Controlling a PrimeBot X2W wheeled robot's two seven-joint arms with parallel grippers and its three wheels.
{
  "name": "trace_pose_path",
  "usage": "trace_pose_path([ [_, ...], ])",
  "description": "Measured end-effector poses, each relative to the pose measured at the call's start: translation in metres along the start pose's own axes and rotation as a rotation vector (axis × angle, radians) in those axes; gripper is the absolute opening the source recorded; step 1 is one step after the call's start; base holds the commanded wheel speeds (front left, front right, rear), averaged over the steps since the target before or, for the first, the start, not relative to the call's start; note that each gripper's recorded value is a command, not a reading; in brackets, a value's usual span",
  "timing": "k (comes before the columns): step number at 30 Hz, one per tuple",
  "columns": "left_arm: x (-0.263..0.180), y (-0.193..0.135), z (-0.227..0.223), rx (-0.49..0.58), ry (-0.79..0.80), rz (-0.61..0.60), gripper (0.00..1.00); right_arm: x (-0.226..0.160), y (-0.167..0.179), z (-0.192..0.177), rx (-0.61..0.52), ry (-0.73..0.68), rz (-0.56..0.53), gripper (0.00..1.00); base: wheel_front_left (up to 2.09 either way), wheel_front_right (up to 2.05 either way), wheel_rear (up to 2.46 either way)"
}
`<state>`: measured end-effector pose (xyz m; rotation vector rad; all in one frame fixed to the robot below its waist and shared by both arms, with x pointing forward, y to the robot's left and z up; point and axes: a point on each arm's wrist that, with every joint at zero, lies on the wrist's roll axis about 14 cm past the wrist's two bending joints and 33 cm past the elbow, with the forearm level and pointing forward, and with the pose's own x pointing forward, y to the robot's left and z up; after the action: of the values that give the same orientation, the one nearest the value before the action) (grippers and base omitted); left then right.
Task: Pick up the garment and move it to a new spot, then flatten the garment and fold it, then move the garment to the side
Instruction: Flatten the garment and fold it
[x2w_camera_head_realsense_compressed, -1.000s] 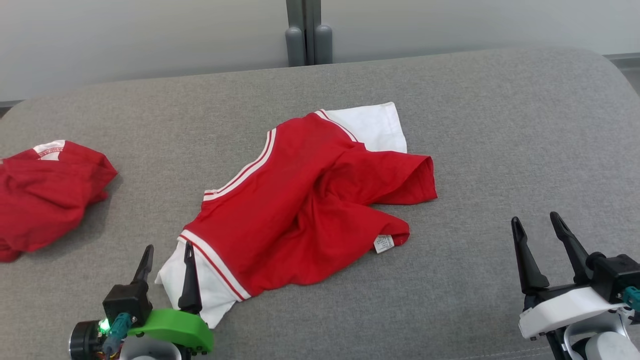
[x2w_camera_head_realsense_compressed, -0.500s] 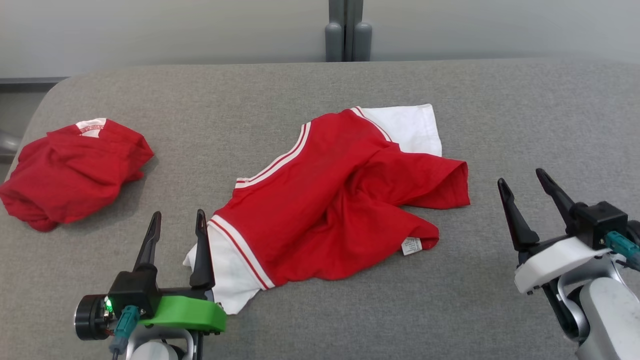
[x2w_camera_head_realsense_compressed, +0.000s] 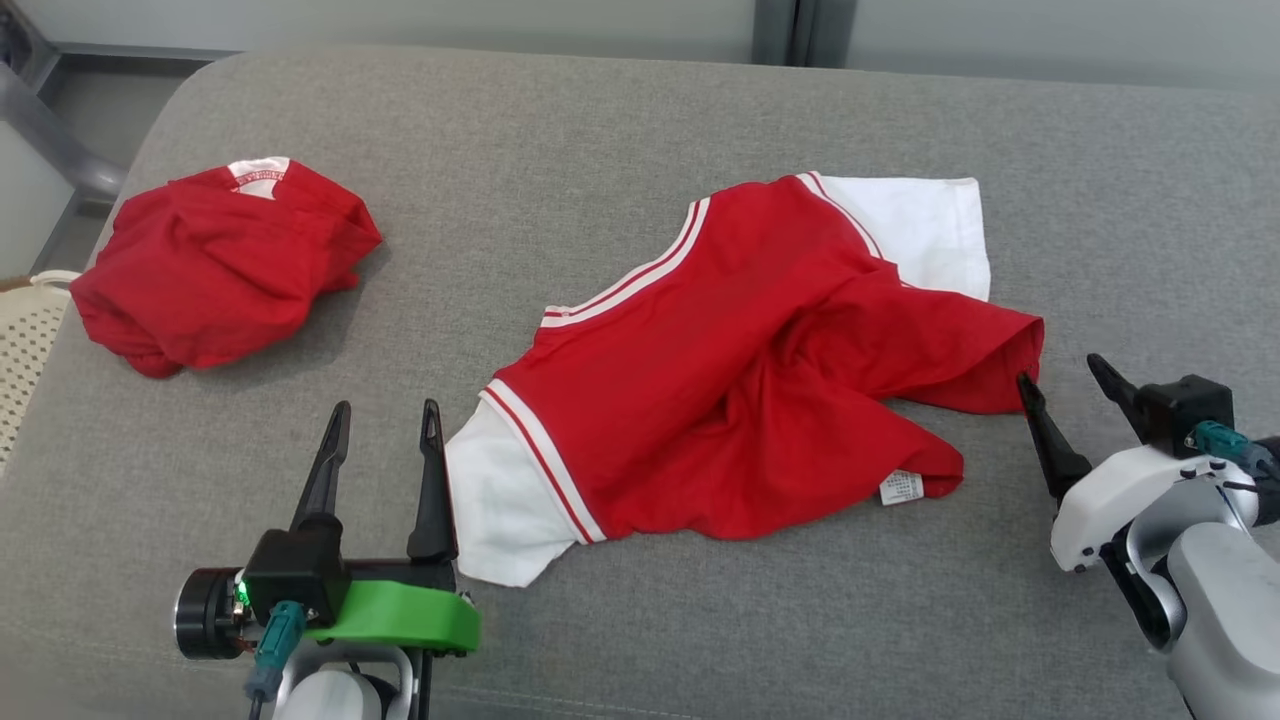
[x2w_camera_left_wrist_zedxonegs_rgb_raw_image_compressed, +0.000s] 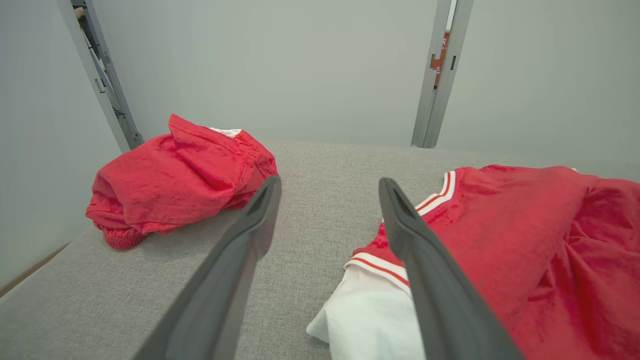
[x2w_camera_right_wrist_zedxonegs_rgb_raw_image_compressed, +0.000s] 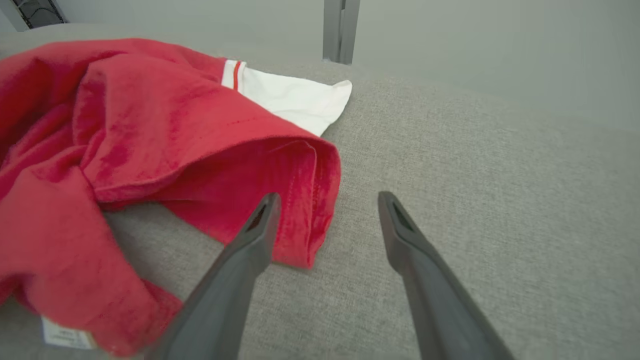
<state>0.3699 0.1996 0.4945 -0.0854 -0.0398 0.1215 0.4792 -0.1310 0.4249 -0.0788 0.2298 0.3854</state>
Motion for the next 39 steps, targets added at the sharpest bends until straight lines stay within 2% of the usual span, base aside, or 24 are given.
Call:
trace_pose_path([
  [7, 0.001, 0.007, -0.006, 0.010, 0.020, 0.024, 1.00, 0.012, 0.009, -0.040, 0.041, 0.115, 0.028, 1.00, 0.00, 0.00, 0.00],
  [8, 0.002, 0.007, -0.007, 0.011, 0.022, 0.025, 1.00, 0.014, 0.011, -0.043, 0.047, 0.124, 0.032, 0.42, 0.00, 0.00, 0.00],
  [9, 0.002, 0.007, -0.008, 0.013, 0.025, 0.027, 1.00, 0.016, 0.011, -0.045, 0.054, 0.127, 0.033, 0.00, 0.00, 0.00, 0.00],
  [15, 0.004, 0.002, -0.008, 0.010, 0.026, 0.017, 1.00, 0.024, -0.007, -0.037, 0.055, 0.120, 0.001, 0.00, 0.00, 0.00, 0.00],
  [22, 0.003, -0.001, -0.008, 0.001, 0.025, 0.008, 1.00, 0.018, -0.100, 0.012, -0.028, 0.039, -0.182, 0.00, 0.00, 0.00, 0.00],
  [27, 0.004, -0.005, -0.008, -0.003, 0.026, -0.001, 1.00, 0.019, -0.116, 0.033, -0.052, -0.005, -0.213, 0.00, 0.00, 0.00, 0.00],
  [28, 0.004, -0.006, -0.009, -0.006, 0.028, -0.004, 1.00, 0.019, -0.117, 0.037, -0.053, -0.012, -0.215, 0.36, 0.00, 0.00, 0.00],
  [29, 0.005, -0.007, -0.009, -0.007, 0.028, -0.007, 1.00, 0.018, -0.118, 0.039, -0.056, -0.018, -0.216, 1.00, 0.00, 0.00, 0.00],
  [34, 0.005, -0.010, -0.007, -0.011, 0.021, -0.018, 1.00, 0.009, -0.116, 0.037, -0.059, -0.013, -0.219, 1.00, 0.00, 0.00, 0.00],
  [39, 0.005, -0.014, -0.005, -0.019, 0.013, -0.033, 1.00, -0.018, -0.115, 0.012, -0.040, 0.038, -0.237, 1.00, 0.00, 0.00, 0.00],
])
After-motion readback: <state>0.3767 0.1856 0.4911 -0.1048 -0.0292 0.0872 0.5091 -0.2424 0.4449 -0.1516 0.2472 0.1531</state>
